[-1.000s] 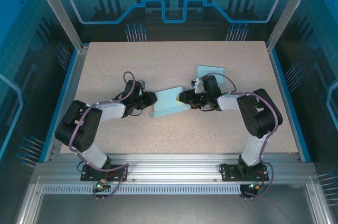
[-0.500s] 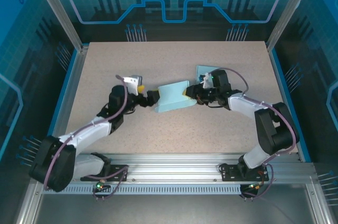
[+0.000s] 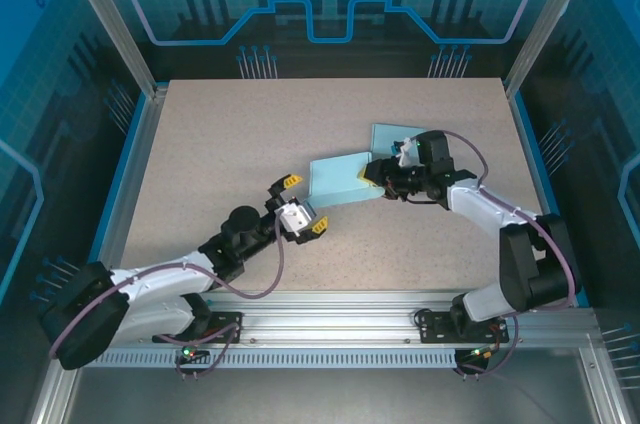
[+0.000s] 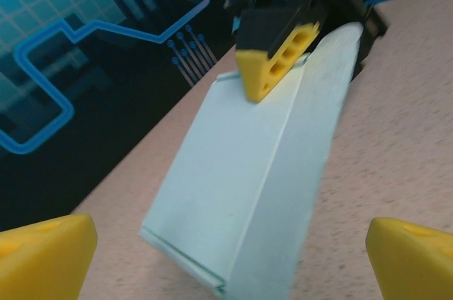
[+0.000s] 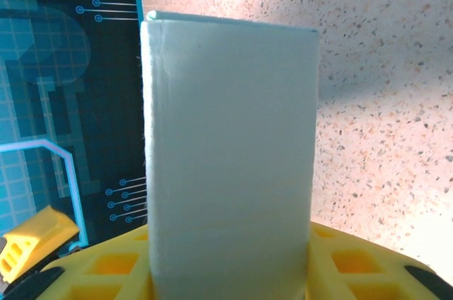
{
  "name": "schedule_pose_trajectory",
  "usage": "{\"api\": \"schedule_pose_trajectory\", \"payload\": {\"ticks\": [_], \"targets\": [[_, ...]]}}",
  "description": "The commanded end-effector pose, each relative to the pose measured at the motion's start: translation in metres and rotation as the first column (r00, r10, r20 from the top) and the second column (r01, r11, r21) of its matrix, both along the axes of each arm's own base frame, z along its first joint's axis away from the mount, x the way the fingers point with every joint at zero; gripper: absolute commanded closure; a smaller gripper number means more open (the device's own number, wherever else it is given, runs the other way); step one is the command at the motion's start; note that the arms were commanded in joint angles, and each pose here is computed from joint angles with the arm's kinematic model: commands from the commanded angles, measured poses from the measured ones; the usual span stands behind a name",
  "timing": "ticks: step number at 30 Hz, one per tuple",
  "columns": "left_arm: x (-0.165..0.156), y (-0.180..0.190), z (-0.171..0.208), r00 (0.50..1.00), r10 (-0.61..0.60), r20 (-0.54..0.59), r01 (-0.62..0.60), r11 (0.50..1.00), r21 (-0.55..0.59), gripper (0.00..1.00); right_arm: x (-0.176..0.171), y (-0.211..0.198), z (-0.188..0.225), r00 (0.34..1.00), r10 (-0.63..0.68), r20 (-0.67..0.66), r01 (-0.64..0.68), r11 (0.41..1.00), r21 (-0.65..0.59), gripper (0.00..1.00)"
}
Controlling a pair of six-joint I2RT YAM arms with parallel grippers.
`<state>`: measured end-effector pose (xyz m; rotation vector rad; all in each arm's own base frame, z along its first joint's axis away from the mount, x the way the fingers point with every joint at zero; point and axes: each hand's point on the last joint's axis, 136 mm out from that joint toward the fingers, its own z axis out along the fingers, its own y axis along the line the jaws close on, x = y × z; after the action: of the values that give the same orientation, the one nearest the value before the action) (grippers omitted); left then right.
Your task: Fold the paper box
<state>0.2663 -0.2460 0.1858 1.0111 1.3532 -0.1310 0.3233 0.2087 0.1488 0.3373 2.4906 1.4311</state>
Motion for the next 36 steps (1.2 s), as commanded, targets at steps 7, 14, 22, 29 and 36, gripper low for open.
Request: {"api": "schedule_pose_trajectory", "payload": {"ticks": [7,14,22,29,36], "targets": [[0.027,-0.007,0.000,0.975,0.079,0.207,-0.115,0.979,0.170,0.01,-0.013,-0.008,0.023,1.000,-0.013,0.007,0.013,1.000,0.005,0.59],[0.049,-0.004,0.020,0.920,0.211,0.331,-0.261,0.959,0.112,0.02,-0.015,-0.008,0.023,1.000,-0.018,0.002,0.018,1.000,0.010,0.59],[0.056,-0.007,0.020,0.894,0.237,0.381,-0.290,0.953,0.086,0.26,-0.017,-0.008,0.021,1.000,-0.020,-0.007,0.020,1.000,0.007,0.58],[0.050,-0.009,0.019,0.904,0.201,0.379,-0.260,0.959,0.112,0.52,-0.015,-0.011,0.015,1.000,-0.026,-0.014,0.026,0.999,-0.019,0.57],[0.039,0.000,0.013,0.932,0.178,0.315,-0.236,0.959,0.156,0.76,-0.011,-0.014,0.010,0.999,-0.028,-0.023,0.027,0.999,-0.044,0.52]]}}
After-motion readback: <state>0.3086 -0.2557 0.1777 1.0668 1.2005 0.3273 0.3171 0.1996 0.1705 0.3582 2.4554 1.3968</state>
